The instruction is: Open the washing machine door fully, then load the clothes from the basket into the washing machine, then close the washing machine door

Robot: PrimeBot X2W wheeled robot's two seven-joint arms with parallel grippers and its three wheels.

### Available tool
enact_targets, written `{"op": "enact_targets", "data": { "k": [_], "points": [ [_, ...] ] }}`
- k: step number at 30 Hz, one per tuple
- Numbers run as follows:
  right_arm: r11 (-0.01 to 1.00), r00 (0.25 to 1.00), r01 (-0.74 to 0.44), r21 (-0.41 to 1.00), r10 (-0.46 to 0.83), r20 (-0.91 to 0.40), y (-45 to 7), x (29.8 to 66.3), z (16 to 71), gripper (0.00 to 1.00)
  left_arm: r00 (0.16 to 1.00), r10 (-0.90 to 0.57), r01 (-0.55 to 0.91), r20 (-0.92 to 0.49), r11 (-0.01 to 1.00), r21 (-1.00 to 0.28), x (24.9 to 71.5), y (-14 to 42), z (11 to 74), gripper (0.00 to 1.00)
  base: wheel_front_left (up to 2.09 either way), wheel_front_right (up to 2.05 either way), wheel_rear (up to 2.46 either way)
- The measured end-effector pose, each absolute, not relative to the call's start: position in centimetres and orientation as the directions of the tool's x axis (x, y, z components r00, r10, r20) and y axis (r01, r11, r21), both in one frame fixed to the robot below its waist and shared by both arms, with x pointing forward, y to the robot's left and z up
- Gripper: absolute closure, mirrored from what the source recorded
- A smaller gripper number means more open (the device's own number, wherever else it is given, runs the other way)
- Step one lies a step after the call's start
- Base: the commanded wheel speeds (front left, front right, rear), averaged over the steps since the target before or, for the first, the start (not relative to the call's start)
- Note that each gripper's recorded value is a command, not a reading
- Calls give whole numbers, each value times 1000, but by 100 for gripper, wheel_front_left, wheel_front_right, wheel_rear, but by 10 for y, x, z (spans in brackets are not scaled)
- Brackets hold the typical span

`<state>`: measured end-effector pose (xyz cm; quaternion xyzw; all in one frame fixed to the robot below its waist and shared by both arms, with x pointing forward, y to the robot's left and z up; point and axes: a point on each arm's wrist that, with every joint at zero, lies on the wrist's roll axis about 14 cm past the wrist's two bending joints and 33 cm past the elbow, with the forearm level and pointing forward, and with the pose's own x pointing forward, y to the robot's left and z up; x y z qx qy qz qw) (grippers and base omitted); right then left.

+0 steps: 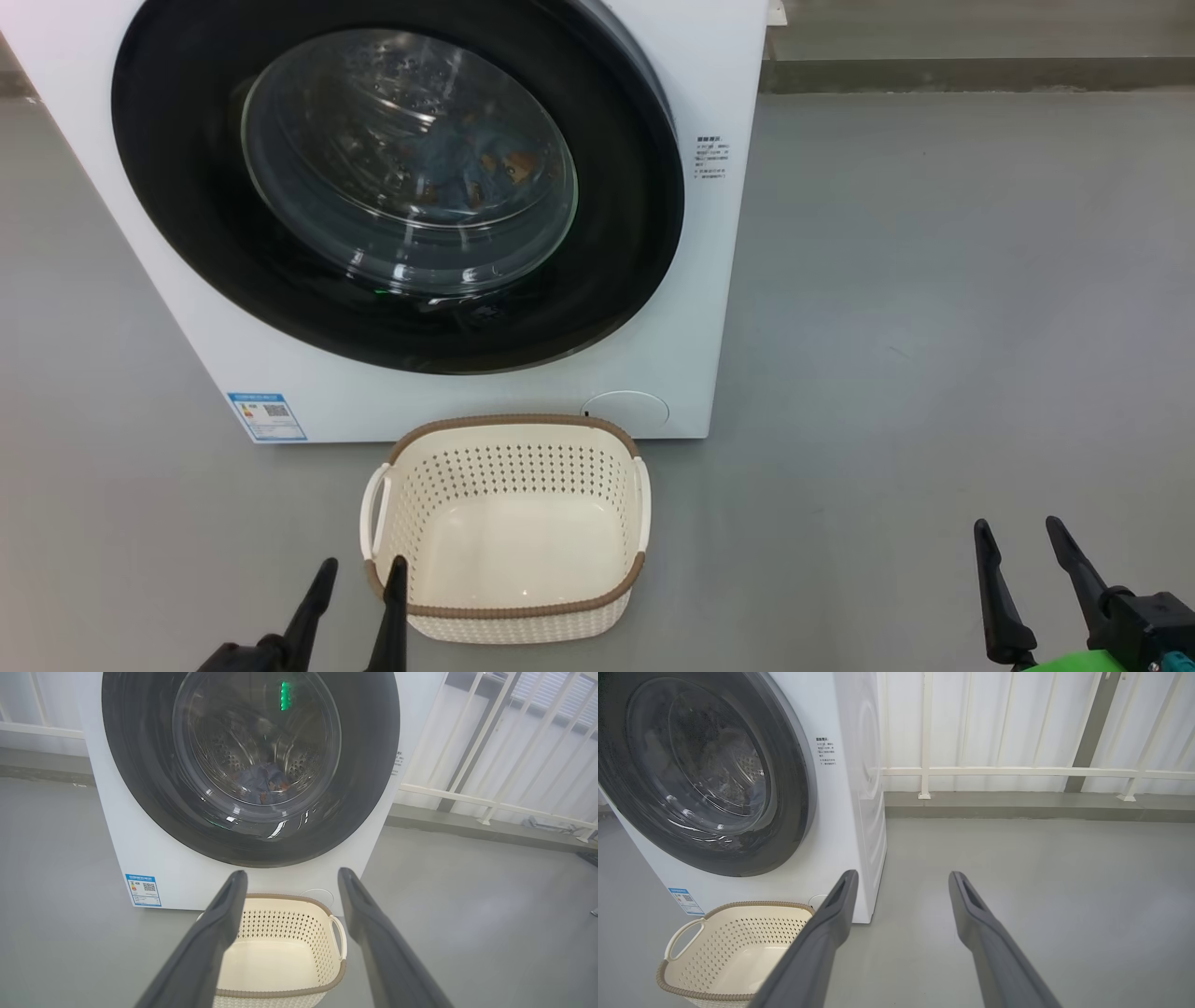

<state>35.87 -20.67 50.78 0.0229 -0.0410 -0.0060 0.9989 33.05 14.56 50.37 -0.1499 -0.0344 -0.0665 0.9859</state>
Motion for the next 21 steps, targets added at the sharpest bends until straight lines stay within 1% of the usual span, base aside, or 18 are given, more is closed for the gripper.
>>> {"op": "enact_targets", "data": {
  "k": [9, 10, 16, 21],
  "points": [
    [999, 997, 9, 46, -13, 79, -206, 359, 507, 0, 989, -105, 131, 100, 946, -297, 332, 150, 508, 0, 0, 0, 0],
    [999, 997, 9, 48, -13, 73, -206, 359, 505, 100, 990, -105, 129, 96, 946, -298, 331, 150, 506, 100, 0, 0, 0],
    [997, 1000, 19, 73, -18, -13, -203, 353, 478, 100, 994, -107, 102, 3, 938, -330, 320, 144, 477, 100, 0, 0, 0],
    [989, 999, 43, 140, -39, -32, -207, 351, 475, 100, 995, -96, 84, -11, 918, -388, 320, 146, 474, 100, 0, 0, 0]
  ]
}}
